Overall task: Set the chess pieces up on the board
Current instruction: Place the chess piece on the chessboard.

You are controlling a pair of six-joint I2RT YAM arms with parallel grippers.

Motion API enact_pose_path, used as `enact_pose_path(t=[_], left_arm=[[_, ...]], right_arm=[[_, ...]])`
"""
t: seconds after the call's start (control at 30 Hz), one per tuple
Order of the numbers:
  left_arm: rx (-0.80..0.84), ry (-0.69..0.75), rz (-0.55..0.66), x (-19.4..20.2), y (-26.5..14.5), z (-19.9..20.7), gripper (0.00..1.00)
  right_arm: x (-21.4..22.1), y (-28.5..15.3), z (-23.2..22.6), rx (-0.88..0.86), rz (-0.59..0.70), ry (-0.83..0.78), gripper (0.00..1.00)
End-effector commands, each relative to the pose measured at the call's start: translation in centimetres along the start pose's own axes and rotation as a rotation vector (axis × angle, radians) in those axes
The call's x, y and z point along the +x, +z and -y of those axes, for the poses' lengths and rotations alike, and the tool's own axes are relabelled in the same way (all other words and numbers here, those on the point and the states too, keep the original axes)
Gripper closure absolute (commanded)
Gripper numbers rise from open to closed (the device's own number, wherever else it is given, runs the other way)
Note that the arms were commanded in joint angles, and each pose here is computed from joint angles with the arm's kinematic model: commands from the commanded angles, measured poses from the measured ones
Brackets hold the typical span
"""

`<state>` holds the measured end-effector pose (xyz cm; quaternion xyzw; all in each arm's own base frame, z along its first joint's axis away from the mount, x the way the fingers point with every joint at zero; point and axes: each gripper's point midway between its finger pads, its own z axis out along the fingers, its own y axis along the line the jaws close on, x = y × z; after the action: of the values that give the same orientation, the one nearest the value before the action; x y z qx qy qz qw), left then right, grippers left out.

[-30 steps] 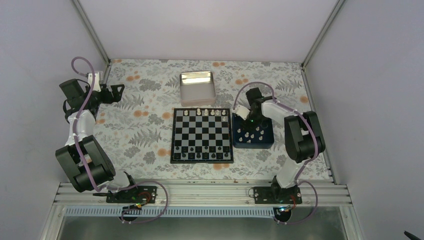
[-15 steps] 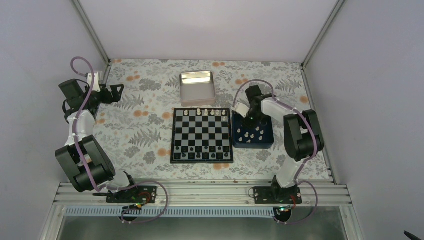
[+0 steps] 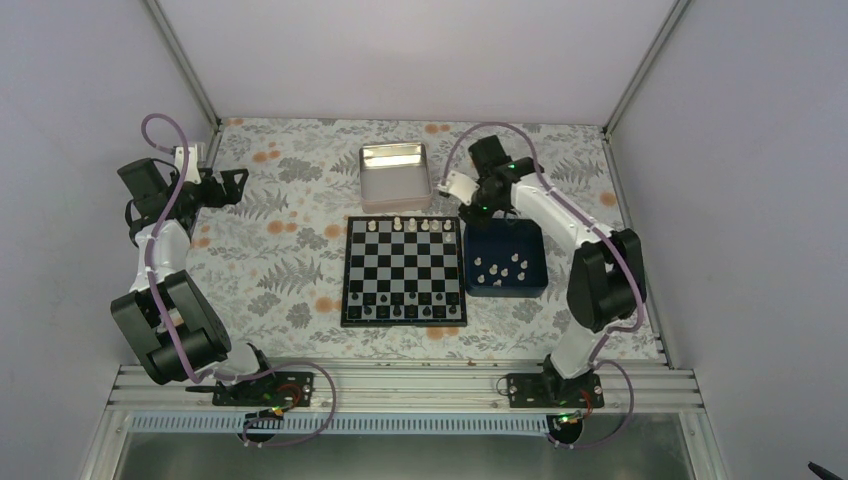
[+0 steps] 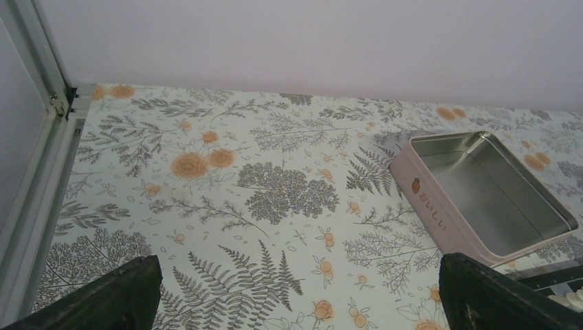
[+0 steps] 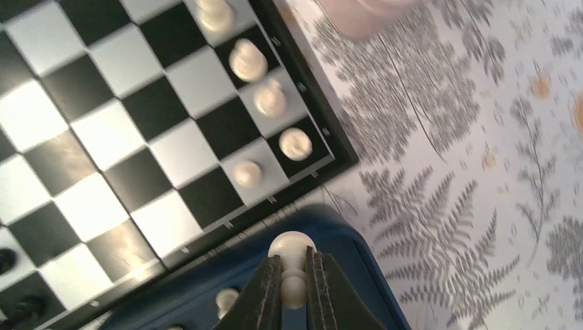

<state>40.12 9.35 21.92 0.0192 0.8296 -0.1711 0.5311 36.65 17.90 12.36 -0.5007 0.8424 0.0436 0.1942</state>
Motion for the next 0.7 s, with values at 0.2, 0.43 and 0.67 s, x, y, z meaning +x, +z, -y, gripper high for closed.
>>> enact_pose_path(t=[0.2, 0.43, 0.67], left_arm=[[0.012, 0.006, 0.017, -0.2, -0.6, 0.2, 0.00], [0.017, -0.001, 0.018, -0.1, -0.7, 0.1, 0.00], [0.020, -0.004, 0.018, -0.1, -0.7, 0.0, 0.00]], right_arm=[[-4.1, 3.9, -4.6, -0.104, -0.046, -0.109, 0.93], [-4.7, 7.0, -5.2, -0.132, -0.091, -0.139, 0.92], [-3.6, 8.5, -5.2, -0.134, -0.134, -0.142, 0.92]])
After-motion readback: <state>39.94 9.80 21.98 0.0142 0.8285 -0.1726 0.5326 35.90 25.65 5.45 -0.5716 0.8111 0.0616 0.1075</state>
